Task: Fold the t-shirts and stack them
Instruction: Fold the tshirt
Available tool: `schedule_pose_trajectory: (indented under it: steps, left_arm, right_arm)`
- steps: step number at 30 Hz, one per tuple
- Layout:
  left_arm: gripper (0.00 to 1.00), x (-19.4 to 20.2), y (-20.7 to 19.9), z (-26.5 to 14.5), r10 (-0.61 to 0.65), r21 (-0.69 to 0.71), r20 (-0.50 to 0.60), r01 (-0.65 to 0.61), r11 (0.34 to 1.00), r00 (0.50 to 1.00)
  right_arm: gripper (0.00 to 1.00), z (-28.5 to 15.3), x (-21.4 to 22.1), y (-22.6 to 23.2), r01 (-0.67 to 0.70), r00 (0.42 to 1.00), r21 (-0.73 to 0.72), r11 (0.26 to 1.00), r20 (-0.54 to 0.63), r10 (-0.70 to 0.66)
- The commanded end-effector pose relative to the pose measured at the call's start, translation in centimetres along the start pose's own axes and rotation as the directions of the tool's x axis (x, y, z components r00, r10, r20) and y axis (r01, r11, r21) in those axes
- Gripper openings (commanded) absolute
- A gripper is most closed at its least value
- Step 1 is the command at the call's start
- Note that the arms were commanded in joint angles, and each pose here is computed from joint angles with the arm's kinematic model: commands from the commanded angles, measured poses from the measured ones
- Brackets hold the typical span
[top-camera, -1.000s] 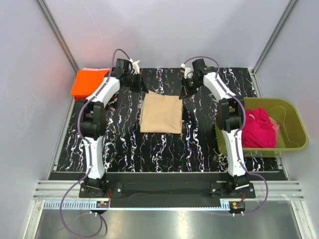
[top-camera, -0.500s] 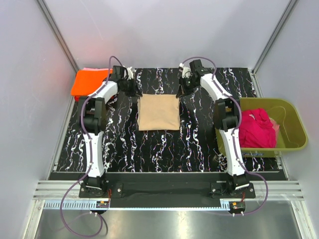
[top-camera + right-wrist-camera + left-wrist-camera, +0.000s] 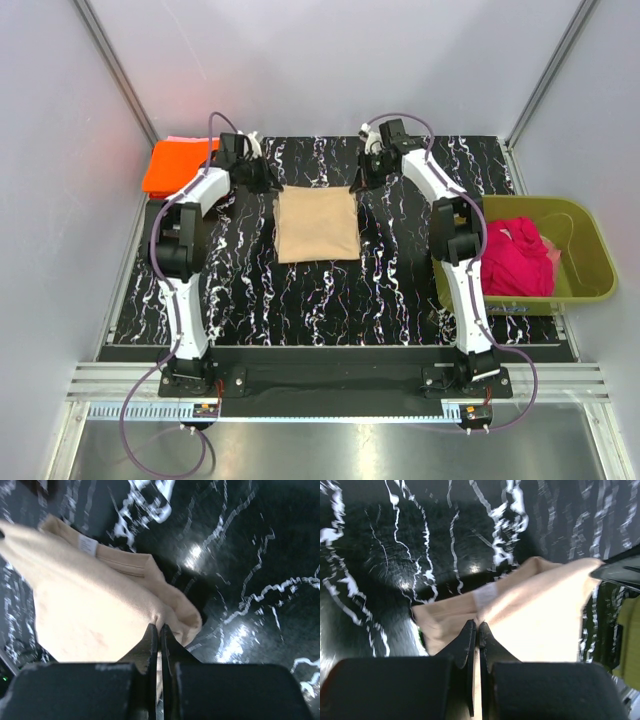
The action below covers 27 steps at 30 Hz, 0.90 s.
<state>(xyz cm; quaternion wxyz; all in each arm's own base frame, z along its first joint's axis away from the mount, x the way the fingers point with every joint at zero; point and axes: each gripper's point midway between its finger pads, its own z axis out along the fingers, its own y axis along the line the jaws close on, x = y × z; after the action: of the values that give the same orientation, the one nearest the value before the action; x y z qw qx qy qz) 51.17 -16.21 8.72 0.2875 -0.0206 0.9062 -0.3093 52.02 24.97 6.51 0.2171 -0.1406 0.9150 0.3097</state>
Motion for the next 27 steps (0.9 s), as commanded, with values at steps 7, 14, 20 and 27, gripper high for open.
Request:
schedule_pose_trajectory:
  steps: [7, 14, 20, 27]
  left_arm:
    - [0.00, -4.6, 2.4, -3.2, 0.020, -0.175, 0.259, 0.026, 0.984, 0.966]
    - [0.00, -3.9, 6.2, -0.9, -0.039, -0.221, 0.218, 0.088, 0.971, 0.975]
    - [0.00, -4.9, 6.9, -0.3, -0.020, -0.221, 0.209, 0.067, 0.973, 0.978]
    - [0.00, -5.5, 6.3, 0.0, -0.022, -0.144, 0.187, 0.049, 0.988, 0.982]
  right_arm:
    - [0.00, 0.4, -5.5, 4.2, 0.013, 0.968, -0.116, 0.993, 0.252, 0.016]
    - [0.05, 3.2, -6.0, 2.8, 0.002, 0.964, -0.134, 0.991, 0.262, 0.034]
    - [0.41, 2.6, -6.5, 2.9, 0.015, 0.965, -0.119, 0.993, 0.264, 0.017]
    - [0.50, 1.6, -4.4, 3.2, -0.003, 0.977, -0.095, 0.995, 0.212, 0.024]
